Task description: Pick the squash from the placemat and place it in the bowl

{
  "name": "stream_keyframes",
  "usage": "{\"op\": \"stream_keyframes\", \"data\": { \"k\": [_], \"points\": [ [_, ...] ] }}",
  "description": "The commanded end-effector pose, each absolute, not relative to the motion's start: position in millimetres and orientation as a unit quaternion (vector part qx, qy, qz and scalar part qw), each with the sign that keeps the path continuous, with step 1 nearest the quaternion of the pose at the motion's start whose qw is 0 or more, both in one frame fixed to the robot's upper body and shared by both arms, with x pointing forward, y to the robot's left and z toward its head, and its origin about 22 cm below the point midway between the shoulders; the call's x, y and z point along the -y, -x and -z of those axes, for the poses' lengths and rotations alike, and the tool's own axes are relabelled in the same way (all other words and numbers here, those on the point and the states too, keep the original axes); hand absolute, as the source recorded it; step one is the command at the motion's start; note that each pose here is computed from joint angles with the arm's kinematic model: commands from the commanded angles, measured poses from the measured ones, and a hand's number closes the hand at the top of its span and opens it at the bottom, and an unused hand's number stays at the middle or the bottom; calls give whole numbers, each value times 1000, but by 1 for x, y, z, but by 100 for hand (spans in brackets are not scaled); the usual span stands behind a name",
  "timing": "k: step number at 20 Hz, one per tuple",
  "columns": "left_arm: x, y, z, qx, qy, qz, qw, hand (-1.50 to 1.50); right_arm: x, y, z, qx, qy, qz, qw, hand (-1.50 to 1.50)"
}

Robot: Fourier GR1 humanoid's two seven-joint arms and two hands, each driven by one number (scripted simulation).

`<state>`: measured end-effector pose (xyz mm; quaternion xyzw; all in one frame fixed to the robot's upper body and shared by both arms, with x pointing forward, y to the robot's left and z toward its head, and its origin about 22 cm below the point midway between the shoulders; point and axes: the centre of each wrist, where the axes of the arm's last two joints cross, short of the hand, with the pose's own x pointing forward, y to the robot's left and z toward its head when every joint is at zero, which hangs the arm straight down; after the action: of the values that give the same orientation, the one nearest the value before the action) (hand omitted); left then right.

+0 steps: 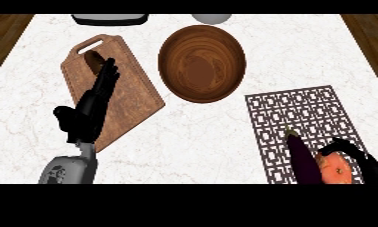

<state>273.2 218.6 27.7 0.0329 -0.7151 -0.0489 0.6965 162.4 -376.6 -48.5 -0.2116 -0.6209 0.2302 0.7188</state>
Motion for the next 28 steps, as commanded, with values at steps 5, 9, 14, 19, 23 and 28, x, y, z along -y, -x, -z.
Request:
{"op": "stream_keyframes", "data": {
  "k": [5,9,14,19,23,28],
  "points": [
    [-200,-281,-33,717,-5,77,692,0,188,-223,19,715,-84,-426,547,150],
    [-204,-287,-33,714,-16,57,698,0,115,-209,-12,752,-175,-418,479,150],
    [-210,-281,-24,710,-31,55,701,0,86,-161,-85,819,-151,-371,410,150],
    [-211,-271,-31,718,-33,48,693,0,87,-142,-150,838,-77,-368,396,150],
    [-204,-271,-31,714,-28,51,697,0,76,-133,-186,829,-33,-384,406,150],
    [-213,-275,-32,709,-26,56,703,0,53,-153,-214,828,6,-367,424,150]
  ]
}}
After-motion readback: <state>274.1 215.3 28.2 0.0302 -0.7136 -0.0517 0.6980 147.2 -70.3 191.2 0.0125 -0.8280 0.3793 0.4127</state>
